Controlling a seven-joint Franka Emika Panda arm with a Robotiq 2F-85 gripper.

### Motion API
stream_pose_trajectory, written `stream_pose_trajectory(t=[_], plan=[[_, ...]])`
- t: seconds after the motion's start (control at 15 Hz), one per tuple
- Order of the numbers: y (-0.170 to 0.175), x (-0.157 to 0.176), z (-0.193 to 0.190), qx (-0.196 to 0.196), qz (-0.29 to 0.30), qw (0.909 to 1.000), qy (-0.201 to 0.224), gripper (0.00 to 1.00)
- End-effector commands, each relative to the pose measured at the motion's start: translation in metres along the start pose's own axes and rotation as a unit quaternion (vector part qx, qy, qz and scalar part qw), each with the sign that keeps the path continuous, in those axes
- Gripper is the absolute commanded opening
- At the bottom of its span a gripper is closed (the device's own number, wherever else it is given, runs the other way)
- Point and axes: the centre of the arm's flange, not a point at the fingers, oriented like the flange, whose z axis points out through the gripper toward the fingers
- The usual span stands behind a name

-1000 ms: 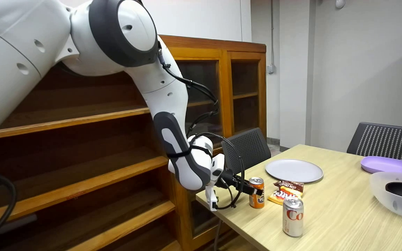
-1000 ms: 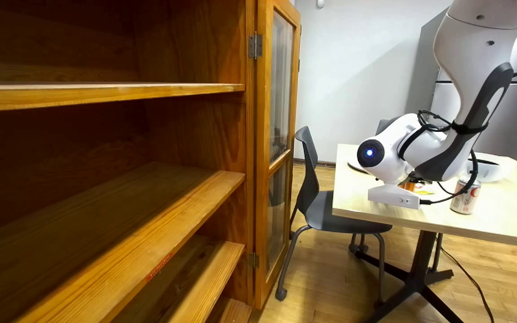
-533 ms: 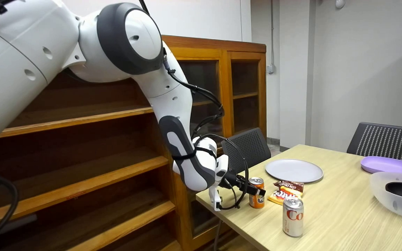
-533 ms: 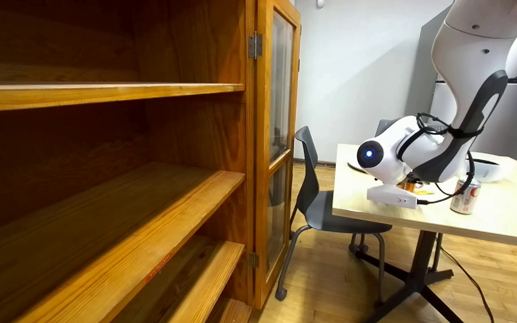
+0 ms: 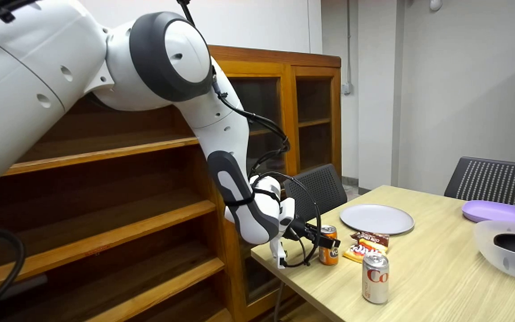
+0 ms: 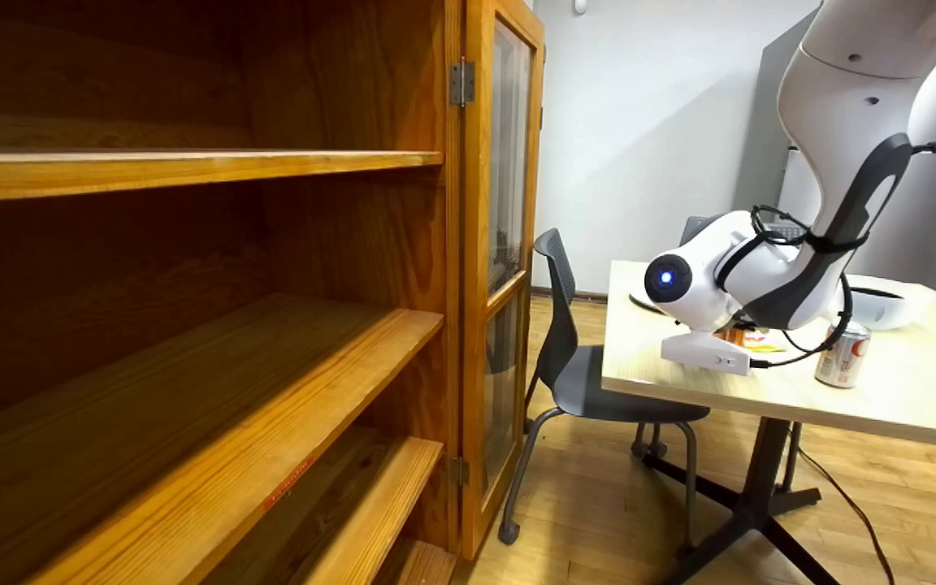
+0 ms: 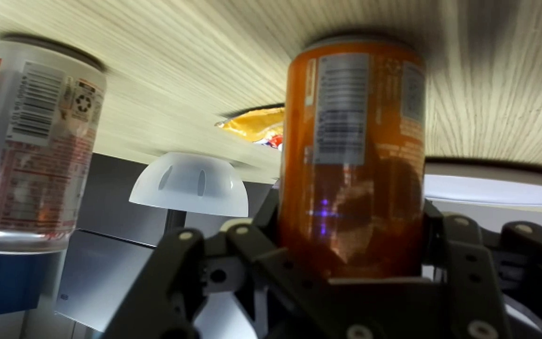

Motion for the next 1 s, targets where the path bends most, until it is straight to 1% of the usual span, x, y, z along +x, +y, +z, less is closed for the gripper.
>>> stream_pose_trajectory(t=[0.0, 0.27, 0.53, 0.93], plan=[[-0.004, 0.006, 0.001, 0.015, -0.008, 0.9999, 0.001, 0.37], [-0.003, 0.007, -0.019, 0.022, -0.008, 0.9997, 0.006, 0.36], [-0.007, 0.006, -0.048, 0.035, -0.017, 0.9991, 0.016, 0.36], [-0.023, 0.004, -0.108, 0.075, -0.045, 0.9953, 0.041, 0.36]])
